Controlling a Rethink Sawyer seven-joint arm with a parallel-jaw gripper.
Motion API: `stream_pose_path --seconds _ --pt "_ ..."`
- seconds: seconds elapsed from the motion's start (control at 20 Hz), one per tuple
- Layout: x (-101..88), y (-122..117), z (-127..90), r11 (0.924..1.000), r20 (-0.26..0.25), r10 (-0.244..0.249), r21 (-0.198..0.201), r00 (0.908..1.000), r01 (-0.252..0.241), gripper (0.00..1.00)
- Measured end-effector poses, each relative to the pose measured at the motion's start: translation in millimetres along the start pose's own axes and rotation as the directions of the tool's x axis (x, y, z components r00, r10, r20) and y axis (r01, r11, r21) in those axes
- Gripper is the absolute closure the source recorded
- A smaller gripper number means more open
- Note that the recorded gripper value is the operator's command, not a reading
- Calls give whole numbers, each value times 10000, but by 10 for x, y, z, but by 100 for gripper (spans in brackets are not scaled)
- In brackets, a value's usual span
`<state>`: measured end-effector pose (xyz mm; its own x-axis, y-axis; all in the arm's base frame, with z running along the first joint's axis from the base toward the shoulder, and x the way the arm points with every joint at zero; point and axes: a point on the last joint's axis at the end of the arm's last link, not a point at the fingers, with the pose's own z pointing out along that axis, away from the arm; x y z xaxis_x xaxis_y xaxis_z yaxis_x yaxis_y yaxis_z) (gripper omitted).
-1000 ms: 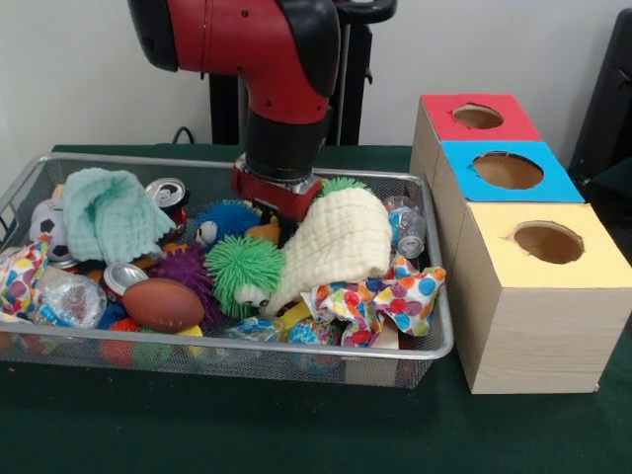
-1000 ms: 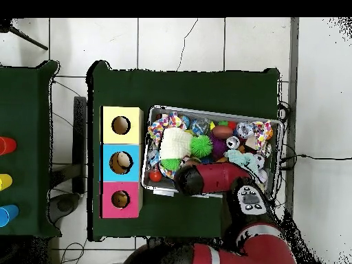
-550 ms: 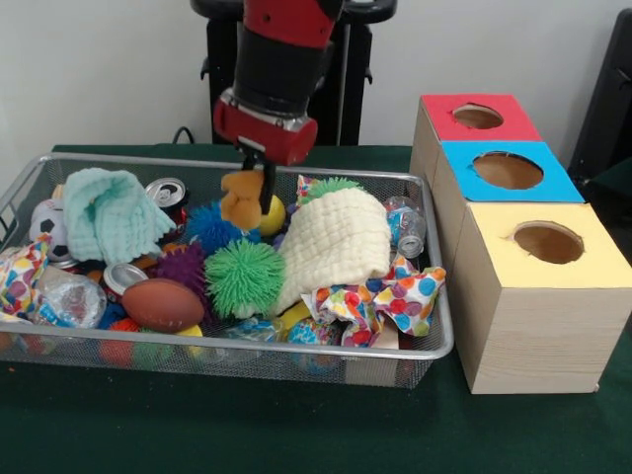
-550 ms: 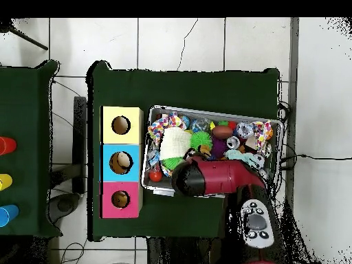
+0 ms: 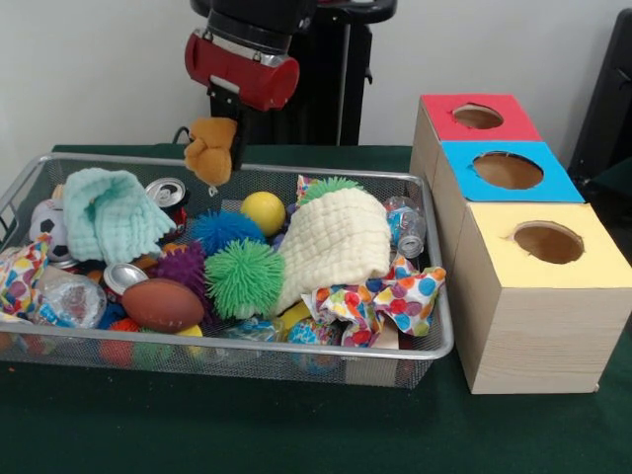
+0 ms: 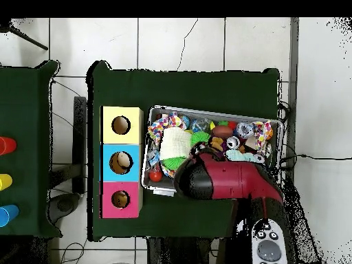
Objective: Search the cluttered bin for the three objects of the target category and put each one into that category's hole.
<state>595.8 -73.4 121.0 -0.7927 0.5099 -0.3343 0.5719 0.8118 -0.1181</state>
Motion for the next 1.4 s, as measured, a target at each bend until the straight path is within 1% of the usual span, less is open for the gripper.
stream_pose_path --seconds 0.1,0.2,0.7,0.8,0.85,1.0,1.1,1.15,1.2,1.3,1.35,1.4 --pt "-45 -46 -20 9994 -59 325 -68 9995 -326 100" --pt "-59 -74 -20 9991 -79 427 -61 9991 -427 100" --pt "-73 -143 -16 9984 -114 559 -26 9984 -559 100" --pt "-79 -154 -32 9981 -115 616 -42 9980 -616 100" --pt "-73 -163 -56 9973 -164 723 -84 9972 -725 100" --pt "8 -154 -143 9935 -433 1106 -208 9929 -1116 100" --pt "50 -131 -190 9912 -553 1277 -266 9903 -1293 100" --pt "145 -77 -271 9863 -812 1577 -358 9841 -1610 100" --pt "201 -43 -310 9837 -949 1710 -390 9807 -1754 100" --pt "274 13 -356 9808 -1118 1842 -435 9765 -1900 100" --pt "375 86 -407 9785 -1306 1930 -473 9725 -2005 100" --pt "441 133 -432 9780 -1420 1945 -483 9706 -2030 100"
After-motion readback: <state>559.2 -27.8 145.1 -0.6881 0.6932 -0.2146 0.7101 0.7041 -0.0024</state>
